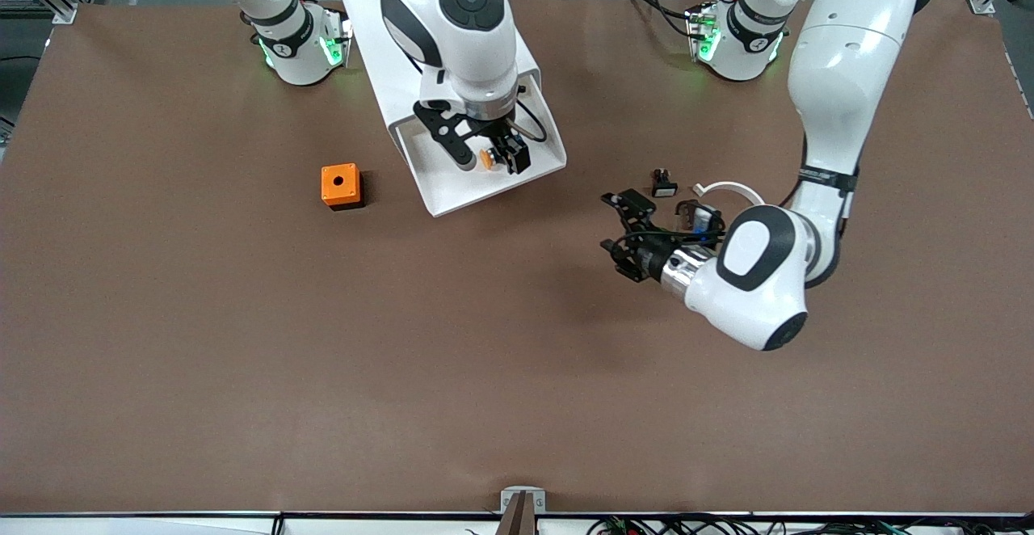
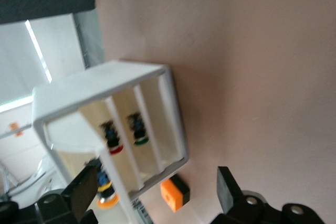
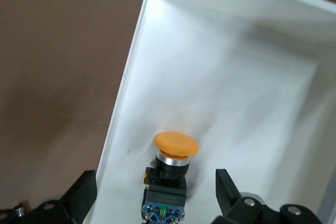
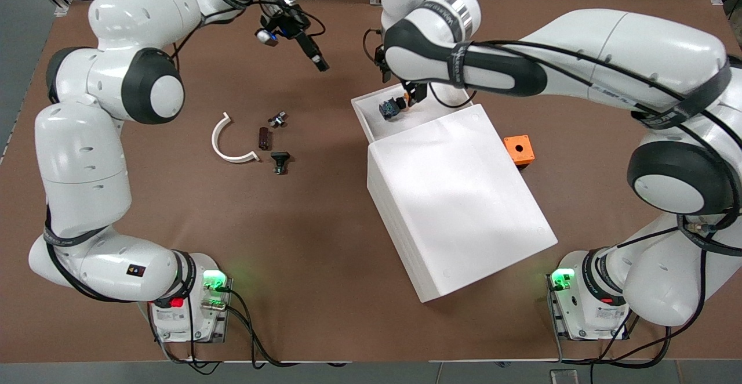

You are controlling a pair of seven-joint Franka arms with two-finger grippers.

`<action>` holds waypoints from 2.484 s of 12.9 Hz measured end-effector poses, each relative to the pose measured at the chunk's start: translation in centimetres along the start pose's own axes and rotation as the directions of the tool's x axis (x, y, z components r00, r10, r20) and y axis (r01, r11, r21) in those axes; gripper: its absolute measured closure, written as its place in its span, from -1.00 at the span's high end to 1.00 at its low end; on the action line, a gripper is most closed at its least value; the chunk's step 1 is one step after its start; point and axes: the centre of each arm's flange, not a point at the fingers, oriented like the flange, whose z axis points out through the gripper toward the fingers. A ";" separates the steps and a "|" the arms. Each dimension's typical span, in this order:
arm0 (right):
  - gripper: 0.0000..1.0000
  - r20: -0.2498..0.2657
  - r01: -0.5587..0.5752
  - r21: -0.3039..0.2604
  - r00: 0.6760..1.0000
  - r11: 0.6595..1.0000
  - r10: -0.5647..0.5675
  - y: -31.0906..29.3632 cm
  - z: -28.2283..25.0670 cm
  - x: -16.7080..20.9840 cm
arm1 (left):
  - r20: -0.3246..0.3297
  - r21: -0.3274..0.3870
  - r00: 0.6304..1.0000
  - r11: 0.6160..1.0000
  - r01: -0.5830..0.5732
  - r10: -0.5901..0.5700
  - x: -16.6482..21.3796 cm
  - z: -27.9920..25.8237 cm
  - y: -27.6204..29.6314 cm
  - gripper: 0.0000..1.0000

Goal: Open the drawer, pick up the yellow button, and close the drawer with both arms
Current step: 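Grasp the yellow button with the right gripper and lift it out, then push the drawer shut with the left gripper while the right gripper sets the button down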

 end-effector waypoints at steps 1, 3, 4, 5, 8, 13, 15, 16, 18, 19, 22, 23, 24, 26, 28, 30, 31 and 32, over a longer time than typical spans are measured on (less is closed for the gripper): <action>1.00 -0.003 0.003 -0.004 1.000 1.000 -0.003 -0.1 0.9 -0.7 | -0.017 -0.027 0.999 0.999 -0.034 0.033 1.7 -1.6 0.7 1.00; 1.00 -0.007 0.003 -0.013 1.000 1.000 -0.003 -0.3 2.1 -1.4 | -0.077 -0.093 0.994 0.992 -0.091 0.084 5.4 -4.9 2.1 1.00; 0.98 -0.008 0.004 -0.015 1.000 1.000 -0.004 -0.3 2.3 -1.5 | -0.136 -0.139 0.986 0.984 -0.114 0.095 6.8 -6.8 2.4 1.00; 0.91 -0.008 0.007 -0.016 1.000 1.000 -0.007 -0.3 2.4 -1.6 | -0.203 -0.181 0.973 0.972 -0.149 0.111 7.5 -8.3 2.3 1.00; 0.43 -0.009 0.017 -0.020 1.000 1.000 -0.017 -0.2 2.5 -2.1 | -0.403 -0.255 0.886 0.901 -0.351 0.231 6.6 -11.5 0.2 1.00; -0.15 -0.009 0.044 -0.013 0.999 0.999 -0.044 -0.4 2.3 -2.0 | -0.618 -0.133 0.611 0.699 -0.702 0.496 5.1 -16.1 -5.8 1.00; -0.15 -0.003 0.092 -0.010 0.996 0.996 -0.092 -1.0 1.3 0.3 | -0.662 -0.028 0.464 0.599 -0.800 0.589 5.1 -17.2 -7.2 1.00; -0.15 0.011 0.136 -0.023 0.991 0.990 -0.136 -1.3 0.2 2.7 | -0.675 0.016 0.403 0.558 -0.829 0.618 5.1 -17.6 -7.7 1.00; -0.15 0.043 0.260 -0.064 0.965 0.963 -0.258 -1.2 -3.3 9.7 | -0.688 0.078 0.305 0.485 -0.871 0.659 5.2 -18.7 -9.0 1.00; -0.15 0.059 0.317 -0.064 0.948 0.946 -0.314 -0.8 -5.0 13.9 | -0.693 0.093 0.271 0.456 -0.885 0.668 5.2 -19.3 -10.0 1.00; -0.15 0.078 0.462 -0.034 0.885 0.886 -0.459 1.6 -7.1 26.9 | -0.685 0.145 0.198 0.397 -0.906 0.701 6.7 -21.6 -12.9 1.00; -0.15 0.075 0.499 -0.040 0.865 0.866 -0.496 2.6 -6.7 30.5 | -0.683 0.155 0.184 0.386 -0.909 0.707 7.0 -22.0 -13.3 1.00; -0.15 0.065 0.536 -0.055 0.844 0.843 -0.532 3.8 -5.8 34.1 | -0.681 0.161 0.175 0.379 -0.911 0.711 7.1 -22.0 -13.4 1.00; -0.15 0.048 0.606 -0.067 0.795 0.792 -0.604 6.4 -2.9 40.5 | -0.678 0.172 0.159 0.366 -0.914 0.717 6.6 -21.2 -13.0 1.00; -0.15 0.026 0.664 -0.068 0.747 0.744 -0.664 9.7 0.9 46.5 | -0.682 0.183 0.115 0.320 -0.930 0.723 4.8 -19.3 -12.1 1.00; -0.15 -0.009 0.702 -0.071 0.710 0.708 -0.704 13.6 4.9 51.6 | -0.678 0.204 0.045 0.247 -0.947 0.733 2.3 -16.0 -10.8 1.00; -0.15 -0.021 0.712 -0.069 0.700 0.699 -0.714 15.6 6.8 53.6 | -0.671 0.220 0.007 0.209 -0.953 0.741 1.0 -14.2 -10.4 1.00; -0.15 -0.023 0.716 -0.068 0.695 0.695 -0.719 17.4 8.4 55.2 | -0.664 0.235 -0.030 0.171 -0.957 0.747 -0.3 -12.3 -10.1 1.00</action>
